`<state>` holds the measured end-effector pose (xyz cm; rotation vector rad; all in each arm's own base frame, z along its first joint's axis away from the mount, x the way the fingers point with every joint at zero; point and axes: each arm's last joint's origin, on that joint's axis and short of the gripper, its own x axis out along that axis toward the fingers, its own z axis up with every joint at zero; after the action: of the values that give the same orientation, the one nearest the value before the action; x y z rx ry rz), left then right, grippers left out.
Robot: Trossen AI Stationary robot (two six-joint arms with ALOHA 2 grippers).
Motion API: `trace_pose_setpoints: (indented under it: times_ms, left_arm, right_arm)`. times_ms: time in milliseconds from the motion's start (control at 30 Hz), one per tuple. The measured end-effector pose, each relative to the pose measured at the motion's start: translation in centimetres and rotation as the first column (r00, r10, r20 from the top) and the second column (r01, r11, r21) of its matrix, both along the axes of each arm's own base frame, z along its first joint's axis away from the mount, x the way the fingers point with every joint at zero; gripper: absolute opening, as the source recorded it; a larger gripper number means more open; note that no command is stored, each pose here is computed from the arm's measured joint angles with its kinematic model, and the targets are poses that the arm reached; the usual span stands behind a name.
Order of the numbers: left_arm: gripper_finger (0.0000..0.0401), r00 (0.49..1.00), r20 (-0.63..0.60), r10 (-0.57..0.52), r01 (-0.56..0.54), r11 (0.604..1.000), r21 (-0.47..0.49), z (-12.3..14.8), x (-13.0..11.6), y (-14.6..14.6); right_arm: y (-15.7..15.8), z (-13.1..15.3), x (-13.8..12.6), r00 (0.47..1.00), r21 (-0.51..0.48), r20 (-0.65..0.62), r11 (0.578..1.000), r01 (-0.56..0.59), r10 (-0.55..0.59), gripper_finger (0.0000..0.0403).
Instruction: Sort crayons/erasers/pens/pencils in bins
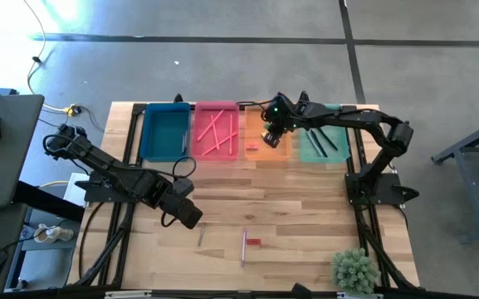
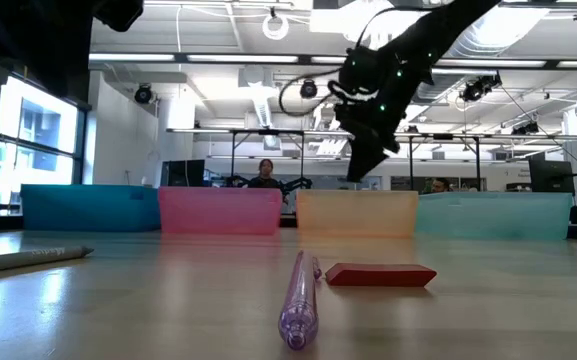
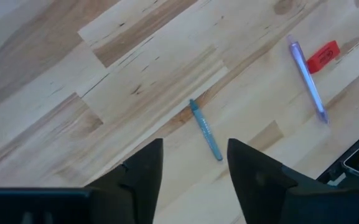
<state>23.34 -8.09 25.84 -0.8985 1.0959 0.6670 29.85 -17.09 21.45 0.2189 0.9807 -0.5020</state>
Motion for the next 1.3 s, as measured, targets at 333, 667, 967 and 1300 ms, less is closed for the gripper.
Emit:
trace_pose_setpoints:
  times_ms: [333, 667, 967, 1300]
  left_arm:
    - [0.0189, 0.996, 0.062, 0.067, -0.064, 0.996, -0.055, -0.3, 0.9, -0.9]
    - [0.0173, 0.999, 0.020, 0.039, -0.038, 0.997, -0.065, -3.5, 3.2, -3.0]
    - [0.0172, 0.994, -0.057, 0.096, -0.101, 0.989, -0.104, -6.0, 4.2, -4.1]
    - [0.0172, 0.981, -0.143, 0.132, -0.147, 0.984, -0.099, -9.5, 5.4, -4.8]
  right_arm:
    - [0.1, -2.3, 0.1, 0.994, 0.110, -0.083, 0.991, 0.074, -0.065, 0.0084]
    - [0.8, -2.5, 0.5, 0.995, 0.115, -0.090, 0.992, 0.046, -0.036, 0.0098]
    - [0.8, -2.5, 0.5, 0.995, 0.123, -0.091, 0.991, 0.059, -0.048, 0.0177]
    - [1.0, -2.5, 0.2, 0.992, 0.142, -0.112, 0.987, 0.072, -0.056, 0.0186]
